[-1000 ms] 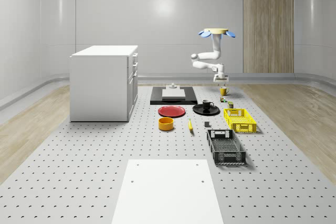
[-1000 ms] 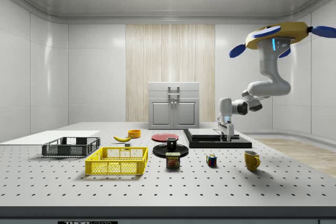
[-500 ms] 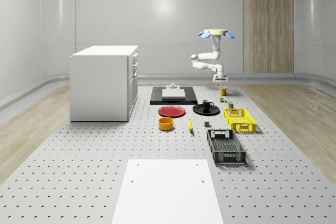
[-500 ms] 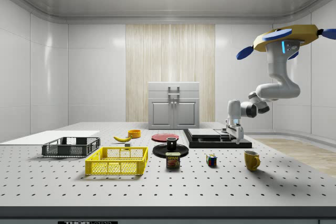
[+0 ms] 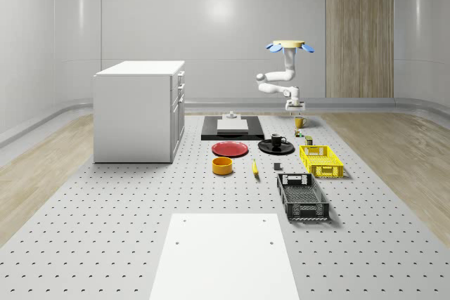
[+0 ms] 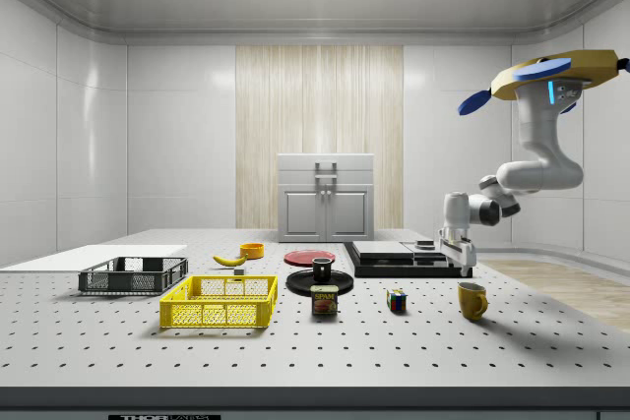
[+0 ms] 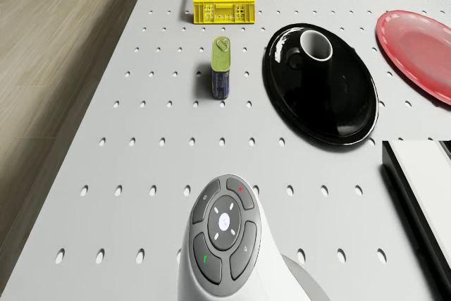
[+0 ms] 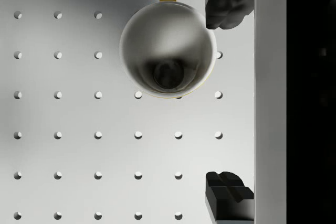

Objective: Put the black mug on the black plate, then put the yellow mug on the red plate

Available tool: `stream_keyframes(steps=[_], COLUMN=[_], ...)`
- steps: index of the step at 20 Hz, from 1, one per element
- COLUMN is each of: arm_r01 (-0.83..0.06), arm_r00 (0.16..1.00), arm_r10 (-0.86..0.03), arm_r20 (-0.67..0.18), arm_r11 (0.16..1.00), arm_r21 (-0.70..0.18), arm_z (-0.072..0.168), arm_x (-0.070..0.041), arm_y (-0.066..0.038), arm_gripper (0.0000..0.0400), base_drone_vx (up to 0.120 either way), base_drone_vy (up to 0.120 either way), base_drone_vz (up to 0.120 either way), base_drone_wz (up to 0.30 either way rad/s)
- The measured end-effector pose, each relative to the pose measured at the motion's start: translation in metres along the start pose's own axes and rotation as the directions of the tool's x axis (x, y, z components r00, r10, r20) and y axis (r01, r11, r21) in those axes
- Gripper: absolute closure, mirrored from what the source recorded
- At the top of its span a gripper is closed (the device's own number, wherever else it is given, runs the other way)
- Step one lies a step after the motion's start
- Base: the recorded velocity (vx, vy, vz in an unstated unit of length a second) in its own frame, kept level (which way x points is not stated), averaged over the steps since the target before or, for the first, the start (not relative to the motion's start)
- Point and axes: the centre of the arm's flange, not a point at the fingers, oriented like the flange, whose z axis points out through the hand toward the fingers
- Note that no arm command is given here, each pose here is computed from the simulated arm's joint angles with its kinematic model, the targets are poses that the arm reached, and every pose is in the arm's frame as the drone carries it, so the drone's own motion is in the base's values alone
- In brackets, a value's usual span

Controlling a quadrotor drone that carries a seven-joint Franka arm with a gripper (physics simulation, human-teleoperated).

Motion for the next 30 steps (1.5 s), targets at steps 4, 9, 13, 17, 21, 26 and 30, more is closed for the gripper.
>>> stream_keyframes(steps=[4, 9, 13, 17, 21, 26, 30], arm_r01=[0.000, 0.000, 0.000, 0.000, 0.000, 0.000, 0.000], arm_r00=[1.000, 1.000, 1.000, 1.000, 1.000, 1.000, 1.000], arm_r10=[0.000, 0.000, 0.000, 0.000, 0.000, 0.000, 0.000], arm_r20=[0.000, 0.000, 0.000, 0.000, 0.000, 0.000, 0.000], arm_r11=[1.000, 1.000, 1.000, 1.000, 1.000, 1.000, 1.000], arm_r21=[0.000, 0.000, 0.000, 0.000, 0.000, 0.000, 0.000], arm_z=[0.000, 0.000, 0.010, 0.023, 0.032, 0.039, 0.041], arm_x=[0.000, 0.000, 0.000, -0.001, -0.005, -0.004, -0.002], arm_y=[0.000, 0.000, 0.000, -0.001, -0.005, -0.004, -0.002], arm_gripper=[0.0000, 0.0000, 0.0000, 0.0000, 0.0000, 0.0000, 0.0000], base_drone_vx=[-0.090, 0.000, 0.000, 0.000, 0.000, 0.000, 0.000], base_drone_vy=[0.000, 0.000, 0.000, 0.000, 0.000, 0.000, 0.000], base_drone_vz=[-0.040, -0.032, 0.000, 0.000, 0.000, 0.000, 0.000], base_drone_wz=[0.000, 0.000, 0.000, 0.000, 0.000, 0.000, 0.000])
